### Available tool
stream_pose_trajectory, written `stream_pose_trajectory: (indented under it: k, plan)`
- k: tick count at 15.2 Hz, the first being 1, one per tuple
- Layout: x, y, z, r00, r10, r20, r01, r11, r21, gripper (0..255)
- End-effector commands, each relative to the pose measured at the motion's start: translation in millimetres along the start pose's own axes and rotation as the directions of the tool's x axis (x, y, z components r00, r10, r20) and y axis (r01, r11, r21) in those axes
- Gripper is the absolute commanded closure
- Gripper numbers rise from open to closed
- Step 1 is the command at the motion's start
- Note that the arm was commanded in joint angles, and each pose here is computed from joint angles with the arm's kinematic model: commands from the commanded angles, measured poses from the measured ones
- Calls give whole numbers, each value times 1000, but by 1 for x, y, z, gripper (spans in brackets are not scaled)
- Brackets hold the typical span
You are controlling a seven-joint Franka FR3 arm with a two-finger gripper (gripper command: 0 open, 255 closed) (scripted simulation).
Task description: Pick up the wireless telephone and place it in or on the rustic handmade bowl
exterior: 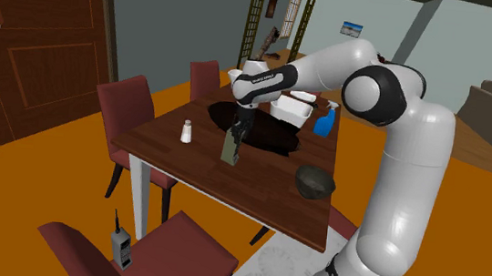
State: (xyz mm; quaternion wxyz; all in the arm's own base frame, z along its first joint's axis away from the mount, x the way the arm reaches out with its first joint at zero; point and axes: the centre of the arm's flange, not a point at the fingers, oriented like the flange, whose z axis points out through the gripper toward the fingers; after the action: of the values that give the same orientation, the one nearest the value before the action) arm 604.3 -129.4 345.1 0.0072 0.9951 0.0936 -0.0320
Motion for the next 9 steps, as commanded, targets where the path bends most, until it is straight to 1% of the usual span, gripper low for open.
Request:
stream_pose_trajectory:
  k: [1, 9]
  plan:
    - [-1, 0, -10, 1000, 0, -1, 0, 1000, 0, 255]
    - [-4, 0, -52, 1000, 0, -1, 0, 1000, 0, 255]
